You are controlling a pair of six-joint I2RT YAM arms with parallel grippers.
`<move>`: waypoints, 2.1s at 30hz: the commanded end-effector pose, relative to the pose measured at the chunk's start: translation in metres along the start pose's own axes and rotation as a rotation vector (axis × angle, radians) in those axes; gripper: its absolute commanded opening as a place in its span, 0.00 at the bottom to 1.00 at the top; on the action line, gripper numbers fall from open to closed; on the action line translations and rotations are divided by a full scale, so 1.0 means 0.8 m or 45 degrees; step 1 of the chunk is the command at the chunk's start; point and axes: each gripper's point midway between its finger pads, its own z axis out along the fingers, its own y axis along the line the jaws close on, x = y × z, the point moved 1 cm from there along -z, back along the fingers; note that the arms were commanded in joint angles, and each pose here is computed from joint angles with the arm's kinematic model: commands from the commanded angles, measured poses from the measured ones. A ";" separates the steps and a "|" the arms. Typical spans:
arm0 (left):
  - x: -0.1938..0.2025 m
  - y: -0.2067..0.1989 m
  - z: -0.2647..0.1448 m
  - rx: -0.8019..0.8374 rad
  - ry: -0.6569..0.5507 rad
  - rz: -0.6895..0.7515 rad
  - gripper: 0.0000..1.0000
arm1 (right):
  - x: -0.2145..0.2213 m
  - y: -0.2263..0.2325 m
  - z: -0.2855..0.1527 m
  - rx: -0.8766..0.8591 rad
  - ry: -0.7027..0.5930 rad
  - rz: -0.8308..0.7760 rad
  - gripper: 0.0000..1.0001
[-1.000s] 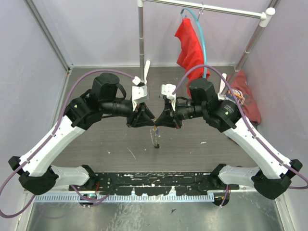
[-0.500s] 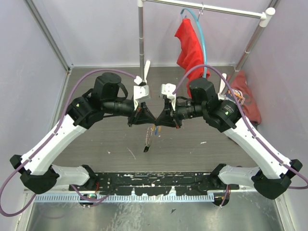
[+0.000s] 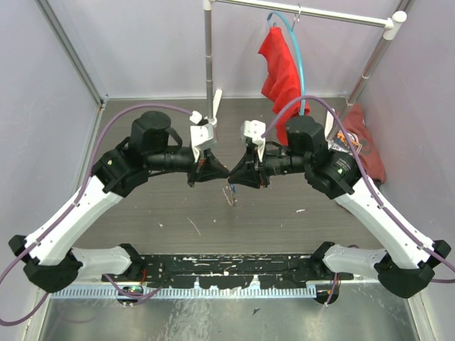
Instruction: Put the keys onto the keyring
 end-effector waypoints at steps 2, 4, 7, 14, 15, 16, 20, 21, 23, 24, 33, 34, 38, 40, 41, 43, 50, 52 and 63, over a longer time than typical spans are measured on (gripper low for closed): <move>-0.045 0.004 -0.027 -0.177 -0.310 0.051 0.00 | -0.074 0.015 -0.030 0.063 -0.289 -0.172 0.32; -0.051 0.000 -0.034 -0.185 -0.376 0.064 0.00 | -0.083 0.015 -0.038 0.099 -0.336 -0.185 0.34; -0.056 -0.004 -0.039 -0.186 -0.439 0.065 0.00 | -0.097 0.018 -0.050 0.135 -0.412 -0.209 0.36; -0.073 -0.015 -0.049 -0.154 -0.641 0.045 0.00 | -0.109 0.029 -0.052 0.090 -0.488 -0.201 0.37; -0.077 -0.017 -0.052 -0.149 -0.681 0.048 0.00 | -0.110 0.031 -0.051 0.071 -0.495 -0.195 0.38; -0.081 -0.020 -0.055 -0.140 -0.716 0.055 0.00 | -0.111 0.033 -0.049 0.054 -0.504 -0.189 0.39; -0.095 -0.033 -0.065 -0.088 -0.800 0.073 0.00 | -0.115 0.040 -0.047 -0.003 -0.545 -0.181 0.41; -0.097 -0.036 -0.067 -0.074 -0.811 0.076 0.00 | -0.117 0.042 -0.047 -0.017 -0.558 -0.183 0.41; -0.101 -0.042 -0.070 -0.053 -0.834 0.078 0.00 | -0.121 0.046 -0.047 -0.036 -0.581 -0.184 0.42; -0.102 -0.044 -0.071 -0.045 -0.844 0.080 0.00 | -0.122 0.047 -0.047 -0.044 -0.592 -0.182 0.42; -0.109 -0.053 -0.078 0.016 -0.958 0.079 0.00 | -0.138 0.059 -0.053 -0.108 -0.701 -0.179 0.42; -0.111 -0.053 -0.079 0.023 -0.976 0.074 0.00 | -0.141 0.059 -0.054 -0.110 -0.715 -0.182 0.41; -0.115 -0.053 -0.080 0.060 -1.034 0.037 0.00 | -0.144 0.059 -0.053 -0.114 -0.731 -0.181 0.40; -0.119 -0.053 -0.082 0.071 -1.068 0.039 0.00 | -0.145 0.060 -0.052 -0.123 -0.732 -0.180 0.40; -0.121 -0.053 -0.083 0.076 -1.082 0.036 0.00 | -0.144 0.060 -0.052 -0.126 -0.732 -0.177 0.40; -0.124 -0.053 -0.085 0.084 -1.101 0.035 0.00 | -0.144 0.060 -0.051 -0.128 -0.731 -0.175 0.39; -0.127 -0.054 -0.085 0.120 -1.109 0.030 0.00 | -0.142 0.058 -0.050 -0.122 -0.728 -0.169 0.38; -0.127 -0.055 -0.084 0.129 -1.105 0.032 0.00 | -0.142 0.057 -0.049 -0.123 -0.726 -0.165 0.38; -0.131 -0.056 -0.080 0.171 -1.097 0.028 0.00 | -0.143 0.058 -0.045 -0.153 -0.716 -0.161 0.27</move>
